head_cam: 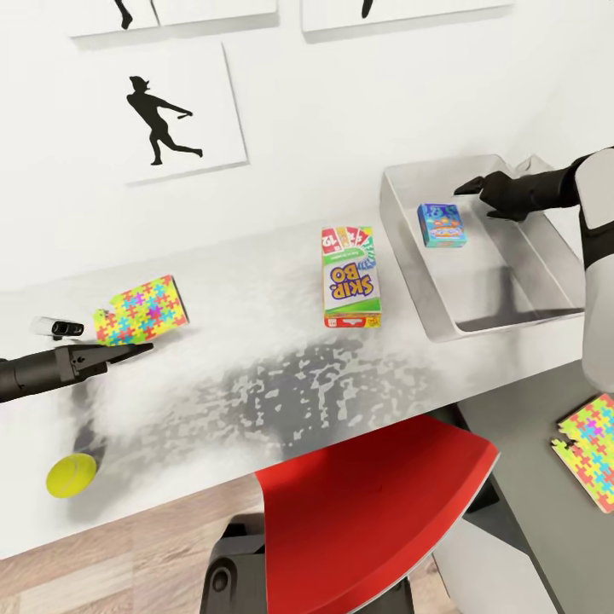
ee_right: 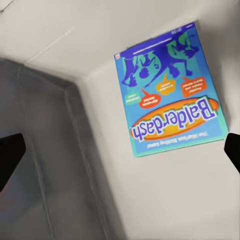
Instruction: Put all the toys in the child's room - the three board games (two on the bed and one on the table), the two jigsaw puzzles on the table, and the tennis ball on the table - inside the toy box on the table in the child's room.
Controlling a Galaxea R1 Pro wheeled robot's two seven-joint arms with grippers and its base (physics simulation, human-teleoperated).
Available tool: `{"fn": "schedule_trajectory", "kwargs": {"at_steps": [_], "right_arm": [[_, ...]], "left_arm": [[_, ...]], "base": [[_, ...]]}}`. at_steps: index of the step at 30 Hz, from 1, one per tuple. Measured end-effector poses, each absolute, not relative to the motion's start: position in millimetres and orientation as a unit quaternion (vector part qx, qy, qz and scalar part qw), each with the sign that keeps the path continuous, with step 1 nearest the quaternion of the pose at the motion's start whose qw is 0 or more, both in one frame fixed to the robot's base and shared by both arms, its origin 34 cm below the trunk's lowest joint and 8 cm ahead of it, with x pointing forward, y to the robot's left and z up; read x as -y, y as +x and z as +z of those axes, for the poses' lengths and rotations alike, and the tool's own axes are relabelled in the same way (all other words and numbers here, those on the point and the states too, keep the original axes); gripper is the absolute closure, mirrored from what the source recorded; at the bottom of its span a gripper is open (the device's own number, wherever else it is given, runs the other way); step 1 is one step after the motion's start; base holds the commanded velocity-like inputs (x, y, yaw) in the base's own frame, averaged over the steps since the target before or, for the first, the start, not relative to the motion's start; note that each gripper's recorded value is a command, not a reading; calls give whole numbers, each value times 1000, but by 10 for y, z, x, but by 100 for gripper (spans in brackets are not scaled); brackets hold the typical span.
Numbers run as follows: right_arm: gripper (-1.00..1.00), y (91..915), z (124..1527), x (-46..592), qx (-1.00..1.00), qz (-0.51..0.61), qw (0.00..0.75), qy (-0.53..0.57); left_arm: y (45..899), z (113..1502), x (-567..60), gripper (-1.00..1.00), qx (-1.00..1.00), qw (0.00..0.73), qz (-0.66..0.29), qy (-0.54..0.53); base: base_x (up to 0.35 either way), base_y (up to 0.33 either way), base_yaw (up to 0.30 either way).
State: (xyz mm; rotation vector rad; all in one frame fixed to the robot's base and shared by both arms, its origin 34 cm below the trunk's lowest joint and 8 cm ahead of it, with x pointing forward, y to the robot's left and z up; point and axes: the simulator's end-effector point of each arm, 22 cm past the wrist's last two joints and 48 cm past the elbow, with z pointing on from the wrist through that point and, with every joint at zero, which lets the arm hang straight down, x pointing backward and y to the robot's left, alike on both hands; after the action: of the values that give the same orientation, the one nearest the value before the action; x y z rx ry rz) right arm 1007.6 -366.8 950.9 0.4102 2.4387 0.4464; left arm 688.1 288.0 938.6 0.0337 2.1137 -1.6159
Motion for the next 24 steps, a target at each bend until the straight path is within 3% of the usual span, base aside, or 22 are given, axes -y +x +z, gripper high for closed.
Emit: {"fn": "schedule_trajectory", "kwargs": {"at_steps": [11, 24], "right_arm": [[-100, 10083, 9656, 3668, -920, 169, 319, 152], [-100, 10108, 9926, 3661, -914, 170, 338, 146]], "left_arm": [[6893, 9477, -2885, -100, -770, 244, -590, 17], [6903, 9607, -2892, -100, -767, 254, -589, 23]], "base": [[-170, 0, 0], [-20, 0, 0]]}}
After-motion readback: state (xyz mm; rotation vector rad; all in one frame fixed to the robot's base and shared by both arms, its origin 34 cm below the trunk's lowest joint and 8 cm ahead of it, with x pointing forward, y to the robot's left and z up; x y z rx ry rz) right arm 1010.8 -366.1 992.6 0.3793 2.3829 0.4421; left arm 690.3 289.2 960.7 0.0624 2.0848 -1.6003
